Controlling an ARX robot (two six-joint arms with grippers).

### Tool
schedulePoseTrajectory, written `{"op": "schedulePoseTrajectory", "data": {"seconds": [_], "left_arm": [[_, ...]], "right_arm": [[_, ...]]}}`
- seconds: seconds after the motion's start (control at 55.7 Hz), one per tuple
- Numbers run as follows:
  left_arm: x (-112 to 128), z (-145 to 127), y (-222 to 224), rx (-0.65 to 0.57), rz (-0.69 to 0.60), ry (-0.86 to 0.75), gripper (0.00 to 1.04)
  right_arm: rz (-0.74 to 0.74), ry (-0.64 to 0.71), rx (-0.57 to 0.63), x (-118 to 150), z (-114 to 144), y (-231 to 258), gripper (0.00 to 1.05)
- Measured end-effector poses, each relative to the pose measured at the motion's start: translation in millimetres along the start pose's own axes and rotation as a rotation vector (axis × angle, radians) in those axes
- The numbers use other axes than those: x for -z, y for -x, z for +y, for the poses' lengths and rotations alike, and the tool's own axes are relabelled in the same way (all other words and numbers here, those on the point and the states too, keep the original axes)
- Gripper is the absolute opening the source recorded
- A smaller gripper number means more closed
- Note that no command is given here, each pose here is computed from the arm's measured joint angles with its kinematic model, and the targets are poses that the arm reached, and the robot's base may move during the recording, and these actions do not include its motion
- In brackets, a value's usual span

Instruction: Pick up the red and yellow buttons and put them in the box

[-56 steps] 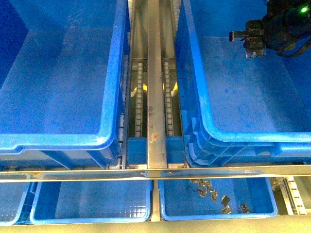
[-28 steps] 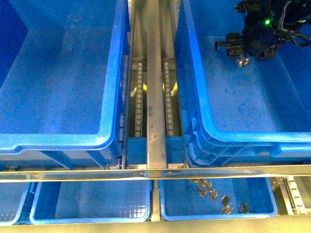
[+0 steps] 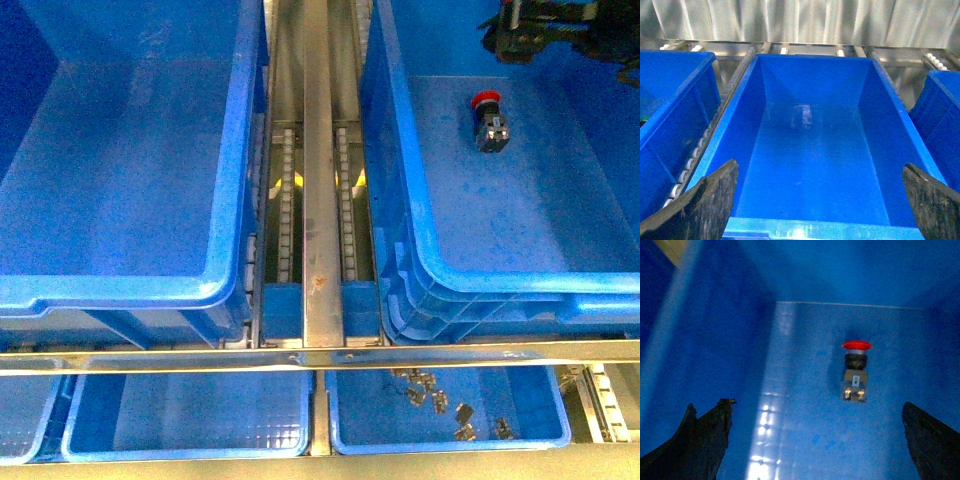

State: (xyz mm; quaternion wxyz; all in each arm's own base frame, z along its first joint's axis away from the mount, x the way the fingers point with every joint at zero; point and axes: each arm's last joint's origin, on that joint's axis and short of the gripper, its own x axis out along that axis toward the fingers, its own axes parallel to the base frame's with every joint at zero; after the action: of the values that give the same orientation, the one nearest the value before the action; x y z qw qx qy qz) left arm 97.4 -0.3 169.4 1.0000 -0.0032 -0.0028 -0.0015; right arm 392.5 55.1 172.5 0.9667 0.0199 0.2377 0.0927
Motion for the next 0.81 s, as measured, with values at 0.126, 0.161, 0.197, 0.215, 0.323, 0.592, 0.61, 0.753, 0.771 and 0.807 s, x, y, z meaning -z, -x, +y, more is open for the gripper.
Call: {"op": "schedulePoseTrajectory", "data": {"seconds": [0.126,0.161,0.197,0.215,0.323,0.592,0.61,0.753,0.771,0.807], "left_arm": [[0,0,0,0.000,0.000,0.000,0.97],[0,0,0,0.000,0.000,0.000,0.97],[0,0,0,0.000,0.000,0.000,0.97],[0,0,0,0.000,0.000,0.000,0.97],[0,0,0,0.000,0.000,0.000,0.97],[0,0,0,0.000,0.000,0.000,0.97],[0,0,0,0.000,0.000,0.000,0.97],[0,0,0,0.000,0.000,0.000,0.97],[0,0,0,0.000,0.000,0.000,0.97],[0,0,0,0.000,0.000,0.000,0.97]], "right_arm": [[-0.034,-0.133,0.040,22,7,65,0.99],[-0.042,-0.189,0.073,32,8,88,0.99],[-0.052,-0.255,0.125,41,7,104,0.99],[-0.058,-0.296,0.155,46,7,115,0.99],[-0.112,-0.485,0.239,62,5,150,0.98],[-0.486,-0.028,0.166,83,-2,181,0.49],[-0.489,-0.017,0.170,84,-3,183,0.46],[-0.465,0.018,0.180,98,-6,195,0.19],[-0.464,0.018,0.183,100,-6,196,0.15],[-0.463,0.028,0.160,102,-9,200,0.09]]}}
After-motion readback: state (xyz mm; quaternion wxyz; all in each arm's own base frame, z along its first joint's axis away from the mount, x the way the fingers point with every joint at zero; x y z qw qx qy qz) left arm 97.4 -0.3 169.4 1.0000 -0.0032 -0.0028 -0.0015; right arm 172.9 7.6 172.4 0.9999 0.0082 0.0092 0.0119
